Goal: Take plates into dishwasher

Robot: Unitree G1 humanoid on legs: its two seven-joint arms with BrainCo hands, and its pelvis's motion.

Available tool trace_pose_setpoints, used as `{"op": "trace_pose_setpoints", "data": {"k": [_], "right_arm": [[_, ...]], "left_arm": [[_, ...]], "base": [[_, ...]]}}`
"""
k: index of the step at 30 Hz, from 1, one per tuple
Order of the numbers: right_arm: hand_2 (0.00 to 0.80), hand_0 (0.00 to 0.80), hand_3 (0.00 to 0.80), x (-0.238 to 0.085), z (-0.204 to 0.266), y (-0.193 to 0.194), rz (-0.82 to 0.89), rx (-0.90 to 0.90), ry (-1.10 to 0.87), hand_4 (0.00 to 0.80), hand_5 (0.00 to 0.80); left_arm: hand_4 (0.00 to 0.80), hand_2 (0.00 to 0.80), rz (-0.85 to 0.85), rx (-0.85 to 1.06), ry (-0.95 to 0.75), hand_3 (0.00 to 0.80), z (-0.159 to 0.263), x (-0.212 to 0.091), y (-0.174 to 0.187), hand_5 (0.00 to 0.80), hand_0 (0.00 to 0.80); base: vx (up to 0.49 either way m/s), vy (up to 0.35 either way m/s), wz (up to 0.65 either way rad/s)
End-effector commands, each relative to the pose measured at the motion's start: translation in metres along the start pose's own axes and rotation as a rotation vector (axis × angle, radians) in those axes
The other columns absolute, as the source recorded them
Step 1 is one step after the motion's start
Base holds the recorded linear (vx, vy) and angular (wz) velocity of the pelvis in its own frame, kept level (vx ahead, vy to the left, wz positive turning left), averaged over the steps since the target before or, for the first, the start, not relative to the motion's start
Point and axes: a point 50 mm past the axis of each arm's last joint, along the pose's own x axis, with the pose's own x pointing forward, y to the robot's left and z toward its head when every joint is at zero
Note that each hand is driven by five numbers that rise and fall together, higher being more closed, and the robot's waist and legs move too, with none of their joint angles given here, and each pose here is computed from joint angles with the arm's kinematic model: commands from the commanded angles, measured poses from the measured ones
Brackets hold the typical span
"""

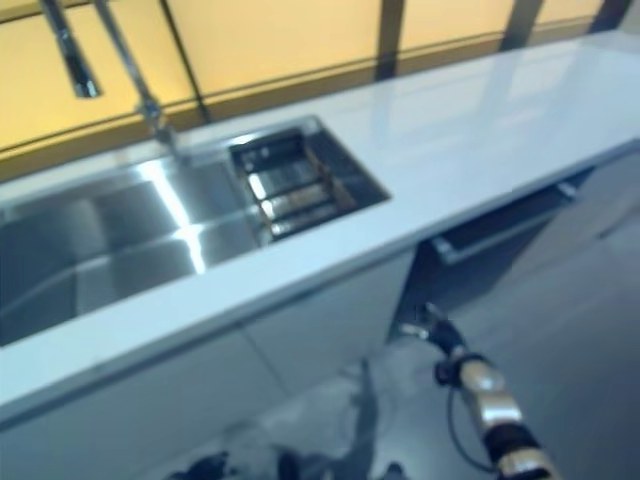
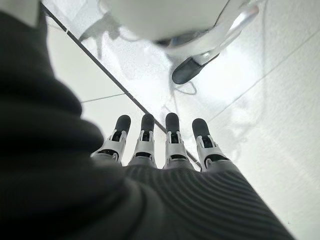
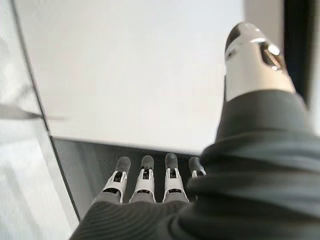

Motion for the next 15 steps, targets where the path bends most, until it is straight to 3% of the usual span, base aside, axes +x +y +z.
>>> {"op": "trace_pose_setpoints", "data": {"k": [1, 5, 10, 15], "right_arm": [[0.0, 0.0, 0.0, 0.0, 0.029, -0.007, -0.094, -0.056, -0.203, 0.0, 0.0], [0.0, 0.0, 0.0, -0.012, 0.007, -0.011, -0.1, -0.089, -0.117, 0.0, 0.0], [0.0, 0.0, 0.0, -0.036, -0.076, -0.009, 0.007, -0.1, 0.322, 0.0, 0.0], [0.0, 0.0, 0.0, -0.064, -0.128, 0.002, 0.085, -0.097, 0.609, 0.0, 0.0]], "left_arm": [[0.0, 0.0, 0.065, 0.024, 0.014, 0.0, 0.0, 0.0, 0.014, 0.0, 0.0], [0.0, 0.0, 0.091, -0.016, 0.048, 0.0, -0.004, 0.0, 0.021, 0.0, 0.0], [0.0, 0.0, 0.083, -0.007, 0.096, 0.0, -0.009, -0.002, 0.031, 0.0, 0.0], [0.0, 0.0, 0.08, 0.029, 0.12, 0.0, -0.007, -0.001, 0.037, 0.0, 0.0]], "base": [[-0.131, 0.084, -0.22], [-0.096, 0.072, -0.12], [-0.045, 0.001, -0.03], [0.0, -0.072, 0.05]]}}
